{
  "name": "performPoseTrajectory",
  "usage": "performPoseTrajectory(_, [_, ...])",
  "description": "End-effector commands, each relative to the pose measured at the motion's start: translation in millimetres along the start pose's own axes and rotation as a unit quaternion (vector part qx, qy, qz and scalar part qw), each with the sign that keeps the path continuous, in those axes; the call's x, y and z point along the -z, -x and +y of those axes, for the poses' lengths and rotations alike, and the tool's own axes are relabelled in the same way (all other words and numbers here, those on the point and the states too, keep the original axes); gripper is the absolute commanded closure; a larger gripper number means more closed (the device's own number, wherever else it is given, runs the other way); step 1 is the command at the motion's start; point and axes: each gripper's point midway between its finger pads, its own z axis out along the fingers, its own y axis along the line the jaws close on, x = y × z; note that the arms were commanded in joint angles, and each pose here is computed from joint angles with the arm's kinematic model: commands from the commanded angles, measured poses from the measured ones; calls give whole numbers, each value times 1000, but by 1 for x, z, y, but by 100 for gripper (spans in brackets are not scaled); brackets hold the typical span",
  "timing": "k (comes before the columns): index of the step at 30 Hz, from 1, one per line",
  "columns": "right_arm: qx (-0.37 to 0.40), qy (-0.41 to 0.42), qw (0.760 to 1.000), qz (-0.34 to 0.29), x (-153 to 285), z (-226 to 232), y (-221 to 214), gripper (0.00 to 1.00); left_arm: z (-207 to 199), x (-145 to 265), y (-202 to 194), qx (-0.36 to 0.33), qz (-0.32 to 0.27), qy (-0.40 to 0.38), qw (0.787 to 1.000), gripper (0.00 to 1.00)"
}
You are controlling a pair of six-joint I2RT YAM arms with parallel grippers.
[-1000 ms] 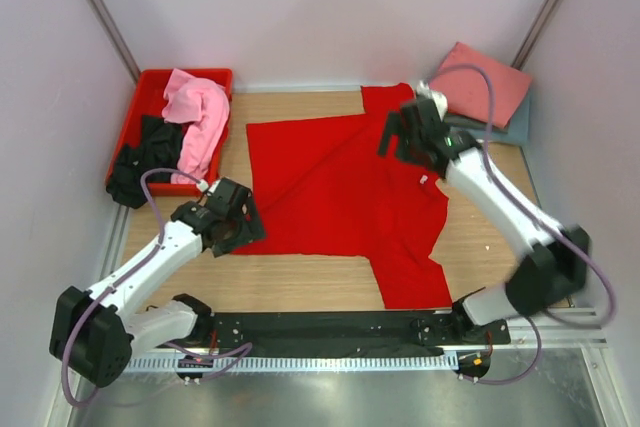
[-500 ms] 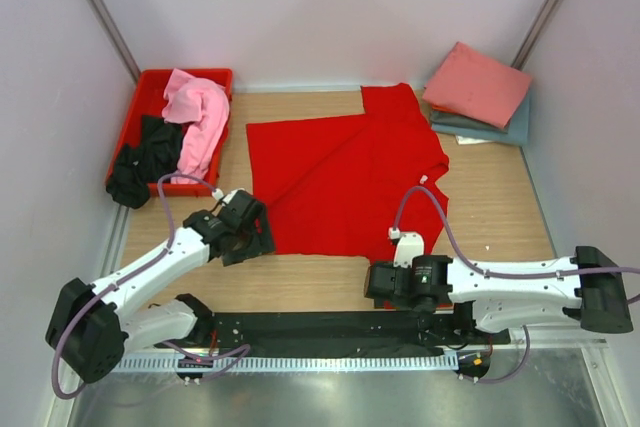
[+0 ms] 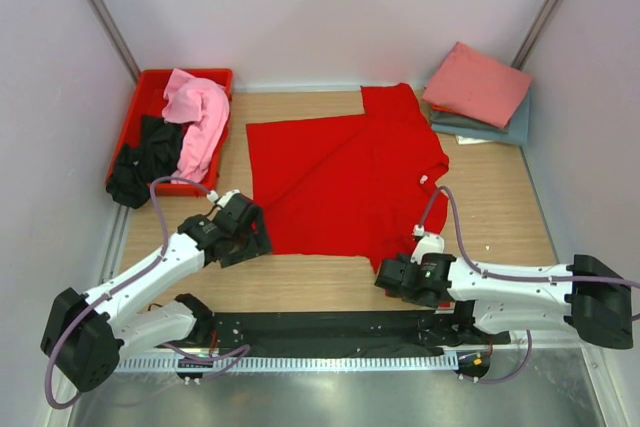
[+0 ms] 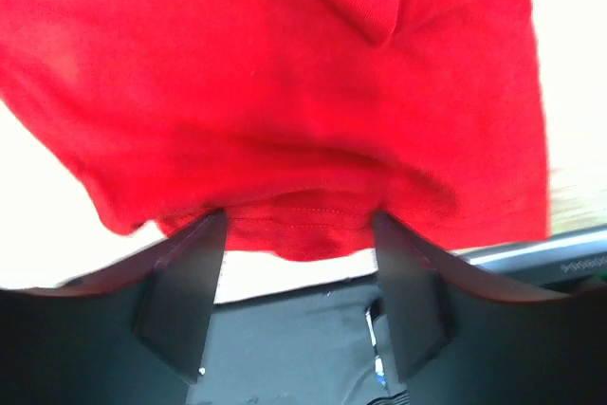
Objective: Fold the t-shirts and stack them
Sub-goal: Fold the tshirt
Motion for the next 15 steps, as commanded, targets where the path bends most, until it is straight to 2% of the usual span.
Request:
performPoseTrajectory(1, [-7, 15, 1000, -24, -10, 6, 11, 37, 2, -1, 5, 5, -14, 10, 1000, 22])
performPoseTrajectory(3, [2, 15, 1000, -22, -10, 7, 10, 48, 2, -4, 4, 5, -12, 13, 1000, 22])
performPoseTrajectory(4, [5, 16, 1000, -16, -10, 7, 8, 61, 2, -5, 5, 5, -13, 13, 1000, 22])
performPoseTrajectory(6, [14, 21, 1000, -10, -9, 10, 6, 75, 2, -8, 4, 5, -10, 16, 1000, 22])
performPoseTrajectory(7, [22, 23, 999, -5, -9, 10, 4, 89, 1, -8, 5, 6, -11, 15, 1000, 22])
performPoseTrajectory(8, [25, 24, 999, 1, -8, 10, 2, 96, 0, -9, 4, 6, -11, 14, 1000, 23])
performPoseTrajectory(9, [30, 16, 999, 4, -5, 6, 2, 99, 1, -9, 5, 5, -12, 15, 1000, 23])
performPoseTrajectory(12, [30, 44, 999, 4, 24, 22, 14, 99, 11, -8, 3, 19, -16, 32, 999, 25])
performPoseTrajectory(15, [36, 47, 998, -17, 53, 20, 26, 99, 23, -6, 11, 42, -49, 54, 996, 25])
